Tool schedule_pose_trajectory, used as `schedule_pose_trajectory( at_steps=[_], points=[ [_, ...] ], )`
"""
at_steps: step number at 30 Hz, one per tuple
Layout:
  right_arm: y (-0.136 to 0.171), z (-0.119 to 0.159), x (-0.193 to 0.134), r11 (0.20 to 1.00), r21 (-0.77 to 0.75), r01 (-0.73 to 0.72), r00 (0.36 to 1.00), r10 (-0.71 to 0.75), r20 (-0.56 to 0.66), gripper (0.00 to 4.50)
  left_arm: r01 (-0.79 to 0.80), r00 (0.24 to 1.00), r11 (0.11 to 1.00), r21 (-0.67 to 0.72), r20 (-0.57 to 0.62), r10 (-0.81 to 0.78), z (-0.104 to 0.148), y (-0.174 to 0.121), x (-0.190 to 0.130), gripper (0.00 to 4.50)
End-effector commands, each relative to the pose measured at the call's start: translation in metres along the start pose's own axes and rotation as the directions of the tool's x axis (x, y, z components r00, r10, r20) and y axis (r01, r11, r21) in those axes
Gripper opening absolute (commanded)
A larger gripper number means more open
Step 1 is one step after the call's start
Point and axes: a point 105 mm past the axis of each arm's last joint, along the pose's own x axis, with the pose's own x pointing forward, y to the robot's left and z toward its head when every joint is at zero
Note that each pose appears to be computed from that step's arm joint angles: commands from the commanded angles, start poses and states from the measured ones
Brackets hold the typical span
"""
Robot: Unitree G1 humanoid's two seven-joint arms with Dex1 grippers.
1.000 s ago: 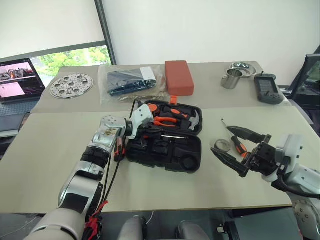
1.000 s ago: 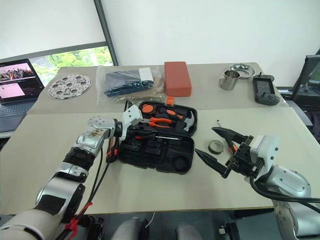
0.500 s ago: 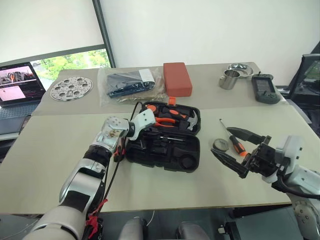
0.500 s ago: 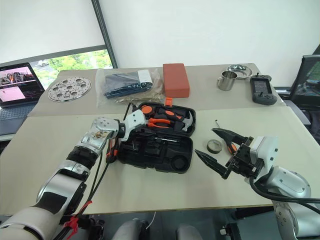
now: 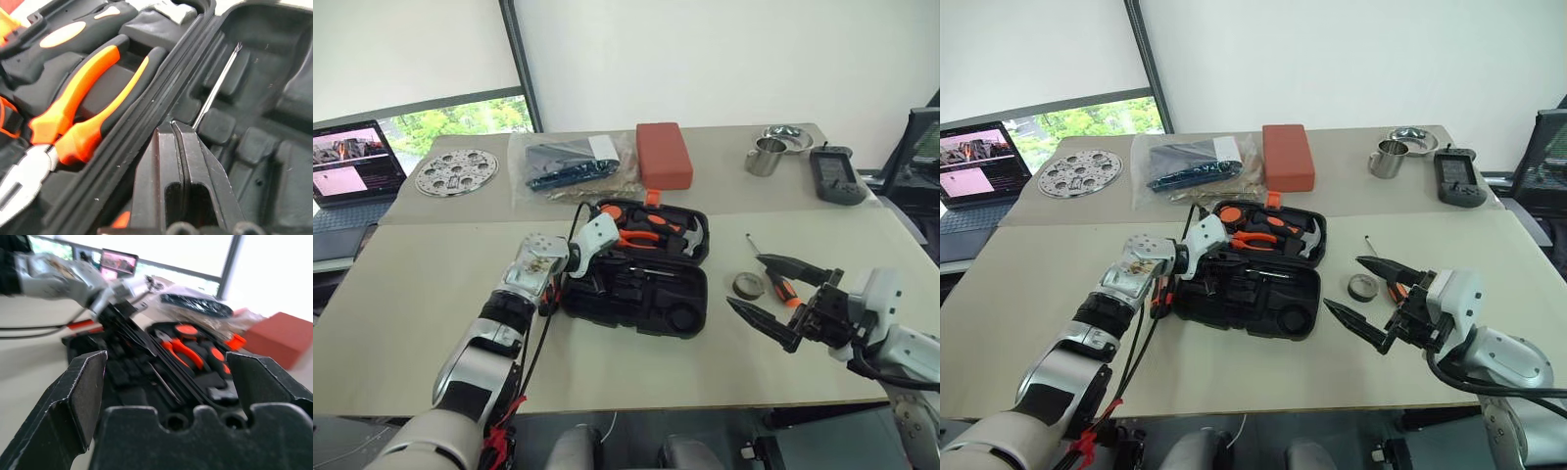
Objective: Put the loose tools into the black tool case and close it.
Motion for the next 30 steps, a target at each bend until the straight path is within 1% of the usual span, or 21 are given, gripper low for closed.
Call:
schedule_pose_trajectory(
  at_steps=[1, 2, 3, 4, 5, 6, 7, 9, 10, 11, 14, 17, 23, 24, 25, 28, 29, 30],
  points=[
    [-0.036, -0.006, -0.004, 0.981, -0.053, 0.185, 0.978, -0.189, -0.088, 4.50, 0.107, 0.978, 0.993, 0.045, 0.174, -0.114, 0.051, -0.016, -0.033, 1.04],
    [-0.041, -0.009, -0.005, 0.976, -0.059, 0.211, 0.969, -0.217, -0.117, 4.50, 0.125, 0.975, 0.991, 0.045, 0.181, -0.131, 0.054, -0.020, -0.039, 1.36],
    [-0.051, -0.020, -0.007, 0.965, -0.072, 0.253, 0.944, -0.262, -0.198, 4.50, 0.131, 0.973, 0.990, 0.060, 0.184, -0.140, 0.059, -0.023, -0.048, 1.71],
    [-0.060, -0.034, -0.012, 0.956, -0.058, 0.289, 0.908, -0.292, -0.299, 4.50, 0.129, 0.972, 0.988, 0.087, 0.186, -0.143, 0.065, -0.025, -0.058, 2.05],
    [-0.067, -0.043, -0.016, 0.948, -0.049, 0.314, 0.877, -0.310, -0.367, 4.50, 0.126, 0.972, 0.987, 0.104, 0.186, -0.144, 0.069, -0.027, -0.065, 2.50],
    [-0.073, -0.050, -0.020, 0.939, -0.060, 0.338, 0.846, -0.331, -0.418, 4.50, 0.120, 0.973, 0.986, 0.118, 0.182, -0.140, 0.072, -0.028, -0.071, 2.81],
    [-0.082, -0.058, -0.025, 0.924, -0.043, 0.379, 0.807, -0.353, -0.473, 4.50, 0.117, 0.976, 0.982, 0.150, 0.166, -0.141, 0.076, -0.030, -0.080, 3.23],
    [-0.091, -0.068, -0.030, 0.905, -0.018, 0.426, 0.760, -0.369, -0.535, 4.50, 0.114, 0.980, 0.975, 0.189, 0.138, -0.142, 0.080, -0.033, -0.091, 3.88],
    [-0.095, -0.074, -0.031, 0.896, 0.005, 0.444, 0.742, -0.364, -0.562, 4.50, 0.130, 0.980, 0.971, 0.200, 0.124, -0.157, 0.083, -0.037, -0.097, 4.22],
    [-0.098, -0.078, -0.029, 0.890, 0.031, 0.455, 0.733, -0.355, -0.581, 4.50, 0.151, 0.978, 0.967, 0.204, 0.112, -0.176, 0.085, -0.042, -0.105, 4.47],
    [-0.102, -0.087, -0.025, 0.881, 0.066, 0.468, 0.713, -0.333, -0.617, 4.50, 0.184, 0.975, 0.954, 0.235, 0.081, -0.208, 0.090, -0.053, -0.117, 4.47],
    [-0.102, -0.097, -0.016, 0.883, 0.106, 0.457, 0.706, -0.287, -0.648, 4.50, 0.145, 0.980, 0.957, 0.253, 0.098, -0.175, 0.098, -0.053, -0.125, 4.47],
    [-0.091, -0.110, -0.006, 0.897, 0.151, 0.415, 0.694, -0.205, -0.690, 4.50, 0.105, 0.988, 0.964, 0.246, 0.085, -0.129, 0.094, -0.052, -0.128, 4.47],
    [-0.091, -0.113, -0.007, 0.898, 0.141, 0.416, 0.684, -0.207, -0.700, 4.50, 0.105, 0.988, 0.964, 0.243, 0.085, -0.129, 0.093, -0.053, -0.128, 4.47],
    [-0.093, -0.116, -0.009, 0.897, 0.122, 0.426, 0.671, -0.222, -0.708, 3.96, 0.105, 0.988, 0.965, 0.239, 0.084, -0.128, 0.092, -0.054, -0.128, 4.50],
    [-0.097, -0.119, -0.011, 0.890, 0.106, 0.444, 0.663, -0.246, -0.707, 3.16, 0.100, 0.989, 0.967, 0.235, 0.083, -0.123, 0.090, -0.054, -0.128, 4.50],
    [-0.098, -0.119, -0.012, 0.889, 0.104, 0.446, 0.663, -0.250, -0.705, 2.74, 0.099, 0.989, 0.967, 0.233, 0.085, -0.121, 0.090, -0.054, -0.128, 4.50],
    [-0.099, -0.118, -0.013, 0.889, 0.100, 0.447, 0.664, -0.254, -0.704, 2.43, 0.097, 0.989, 0.968, 0.232, 0.086, -0.120, 0.090, -0.054, -0.128, 4.50]
  ],
)
